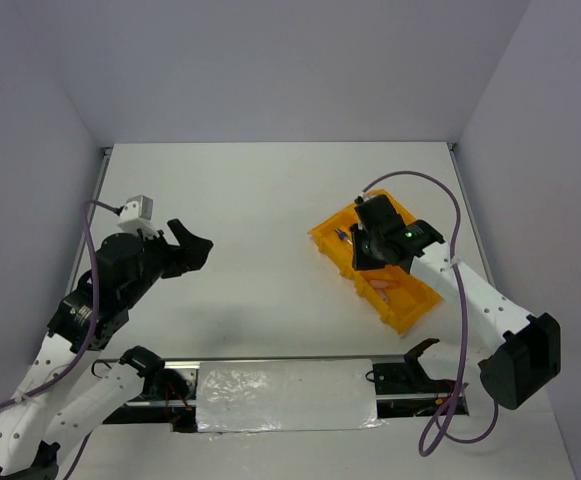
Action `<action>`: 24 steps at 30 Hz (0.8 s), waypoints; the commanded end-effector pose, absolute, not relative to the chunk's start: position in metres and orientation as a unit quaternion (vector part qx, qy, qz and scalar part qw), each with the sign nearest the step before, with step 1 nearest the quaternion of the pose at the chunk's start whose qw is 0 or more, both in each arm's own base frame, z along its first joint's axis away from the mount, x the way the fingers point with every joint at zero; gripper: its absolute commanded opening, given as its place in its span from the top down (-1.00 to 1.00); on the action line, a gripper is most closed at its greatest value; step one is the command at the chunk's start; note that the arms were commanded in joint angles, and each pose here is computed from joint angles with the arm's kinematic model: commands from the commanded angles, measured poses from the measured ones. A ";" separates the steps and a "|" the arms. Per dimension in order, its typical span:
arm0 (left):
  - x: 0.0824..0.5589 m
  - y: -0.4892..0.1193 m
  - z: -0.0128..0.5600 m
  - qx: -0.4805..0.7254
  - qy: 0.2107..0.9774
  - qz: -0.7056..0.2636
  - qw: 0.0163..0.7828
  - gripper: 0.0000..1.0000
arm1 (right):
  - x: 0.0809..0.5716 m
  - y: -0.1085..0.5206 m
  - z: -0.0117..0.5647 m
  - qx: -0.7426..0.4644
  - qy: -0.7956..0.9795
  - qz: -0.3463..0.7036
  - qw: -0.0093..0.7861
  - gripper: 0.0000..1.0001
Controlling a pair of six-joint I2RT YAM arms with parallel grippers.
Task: Sort the stationery into containers
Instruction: Place the pen in the storage box.
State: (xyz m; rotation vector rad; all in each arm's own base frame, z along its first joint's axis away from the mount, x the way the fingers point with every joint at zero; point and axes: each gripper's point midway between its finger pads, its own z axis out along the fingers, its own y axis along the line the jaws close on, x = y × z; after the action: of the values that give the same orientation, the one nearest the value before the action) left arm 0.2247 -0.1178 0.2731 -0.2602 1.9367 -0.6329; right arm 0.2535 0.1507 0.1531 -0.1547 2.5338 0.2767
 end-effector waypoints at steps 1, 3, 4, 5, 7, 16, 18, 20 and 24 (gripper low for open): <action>0.218 -0.098 0.279 -0.081 0.820 -0.203 0.529 -0.84 | 0.221 0.110 0.143 -0.037 0.965 0.034 0.258 1.00; 0.217 -0.093 0.280 -0.082 0.824 -0.189 0.527 -0.87 | 0.223 0.100 0.145 -0.002 0.963 0.015 0.269 1.00; 0.217 -0.091 0.279 -0.083 0.827 -0.182 0.526 -0.87 | 0.226 0.098 0.144 0.023 0.960 0.015 0.277 1.00; 0.217 -0.089 0.275 -0.082 0.834 -0.173 0.518 -0.87 | 0.227 0.094 0.142 0.039 0.960 0.011 0.278 1.00; 0.215 -0.089 0.274 -0.071 0.839 -0.167 0.514 -0.88 | 0.226 0.082 0.128 0.068 0.959 -0.004 0.274 1.00; 0.217 -0.093 0.263 -0.046 0.846 -0.162 0.505 -0.90 | 0.212 0.061 0.097 0.074 0.972 -0.049 0.218 1.00; 0.218 -0.096 0.261 -0.044 0.847 -0.166 0.503 -0.90 | 0.212 0.061 0.098 0.073 0.972 -0.048 0.219 0.92; 0.218 -0.096 0.260 -0.042 0.848 -0.165 0.501 -0.90 | 0.213 0.063 0.100 0.071 0.971 -0.042 0.224 0.68; 0.219 -0.095 0.258 -0.042 0.850 -0.160 0.500 -0.91 | 0.212 0.063 0.105 0.071 0.969 -0.035 0.233 0.21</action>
State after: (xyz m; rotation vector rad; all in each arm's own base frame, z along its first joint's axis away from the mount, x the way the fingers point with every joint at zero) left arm 0.2157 -0.0926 0.2545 -0.1269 2.0755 -0.3822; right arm 0.2089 0.0656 0.0941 0.1818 2.7095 -0.1064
